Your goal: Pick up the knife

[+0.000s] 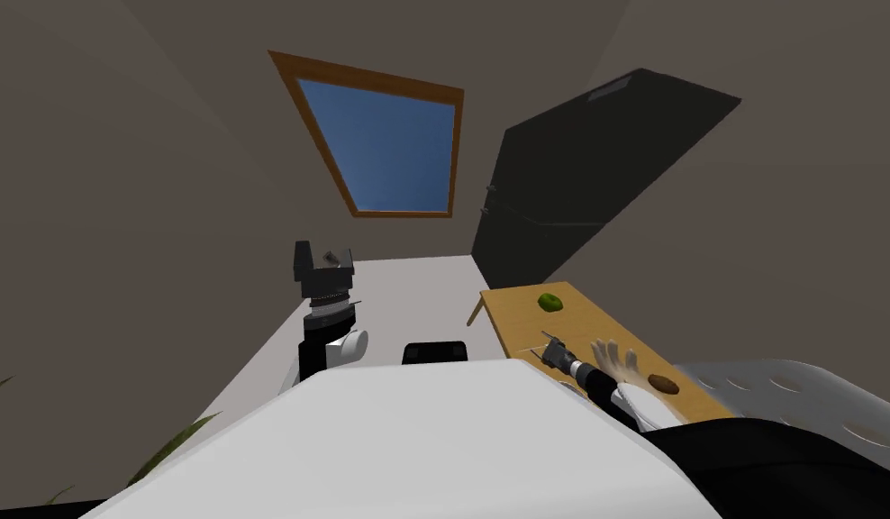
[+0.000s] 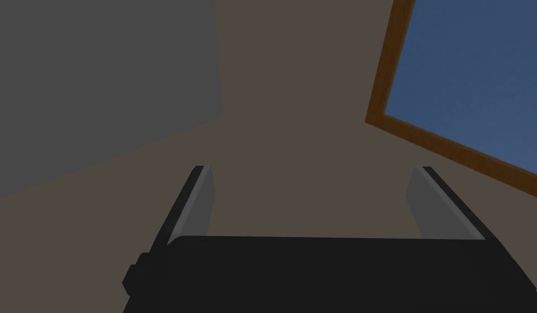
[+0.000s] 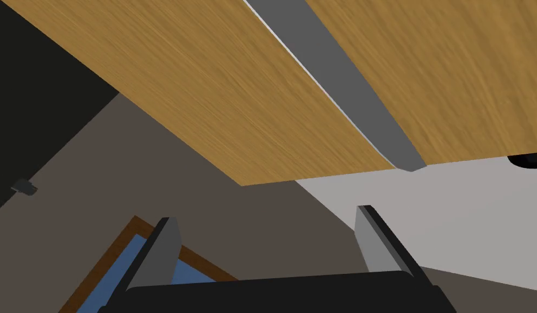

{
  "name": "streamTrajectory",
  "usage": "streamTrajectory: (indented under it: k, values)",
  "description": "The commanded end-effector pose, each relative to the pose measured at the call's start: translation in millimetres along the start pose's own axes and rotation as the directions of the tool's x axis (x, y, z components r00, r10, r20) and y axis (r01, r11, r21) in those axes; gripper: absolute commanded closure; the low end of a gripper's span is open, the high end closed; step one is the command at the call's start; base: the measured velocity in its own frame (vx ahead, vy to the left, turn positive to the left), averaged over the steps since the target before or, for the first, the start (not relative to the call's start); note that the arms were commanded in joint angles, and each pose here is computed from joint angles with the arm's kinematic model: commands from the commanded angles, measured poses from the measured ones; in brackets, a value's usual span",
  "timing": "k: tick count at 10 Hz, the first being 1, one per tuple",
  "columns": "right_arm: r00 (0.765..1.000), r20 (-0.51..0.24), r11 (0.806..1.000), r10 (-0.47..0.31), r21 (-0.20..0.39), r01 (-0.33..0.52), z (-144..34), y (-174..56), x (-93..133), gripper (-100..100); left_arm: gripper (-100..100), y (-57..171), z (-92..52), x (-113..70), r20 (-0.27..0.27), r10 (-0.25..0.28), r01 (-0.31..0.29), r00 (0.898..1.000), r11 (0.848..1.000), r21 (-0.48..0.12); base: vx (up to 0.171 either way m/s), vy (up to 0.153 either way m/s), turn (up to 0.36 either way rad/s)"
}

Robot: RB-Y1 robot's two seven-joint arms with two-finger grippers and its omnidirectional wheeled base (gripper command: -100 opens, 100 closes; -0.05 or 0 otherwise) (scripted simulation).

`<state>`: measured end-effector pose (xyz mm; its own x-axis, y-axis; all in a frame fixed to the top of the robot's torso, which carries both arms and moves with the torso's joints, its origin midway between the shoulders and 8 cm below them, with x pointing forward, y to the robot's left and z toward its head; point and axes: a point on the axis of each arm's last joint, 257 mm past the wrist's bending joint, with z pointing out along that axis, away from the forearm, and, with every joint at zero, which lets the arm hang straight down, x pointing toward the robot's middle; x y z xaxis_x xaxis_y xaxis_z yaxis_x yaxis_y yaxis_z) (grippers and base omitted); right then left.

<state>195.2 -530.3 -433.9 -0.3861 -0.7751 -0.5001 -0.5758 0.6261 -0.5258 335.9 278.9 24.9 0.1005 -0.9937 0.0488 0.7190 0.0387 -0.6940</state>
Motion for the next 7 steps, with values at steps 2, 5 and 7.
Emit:
streamTrajectory:
  k: [2, 5, 7]
  values:
    - [0.994, -0.071, 0.995, -0.080, -0.064, 0.075, -12.4, 12, 35, -100, 0, 0, 0.0, 0.0, 0.000, 0.000, 0.000, 1.000, 1.000, 0.000, 0.003, -0.017, 0.242]
    - [0.984, -0.131, 0.986, -0.122, -0.131, 0.105, -26.7, 32, 66, -100, 0, 0, 0.0, 0.0, 0.000, 0.000, 0.000, 1.000, 1.000, 0.000, 0.004, -0.020, 0.193]
    - [0.972, -0.160, 0.974, -0.170, -0.180, 0.140, -38.3, 42, 84, -100, 0, 0, -0.1, -0.1, 0.000, 0.000, 0.000, 1.000, 1.000, 0.000, 0.003, -0.008, 0.132]
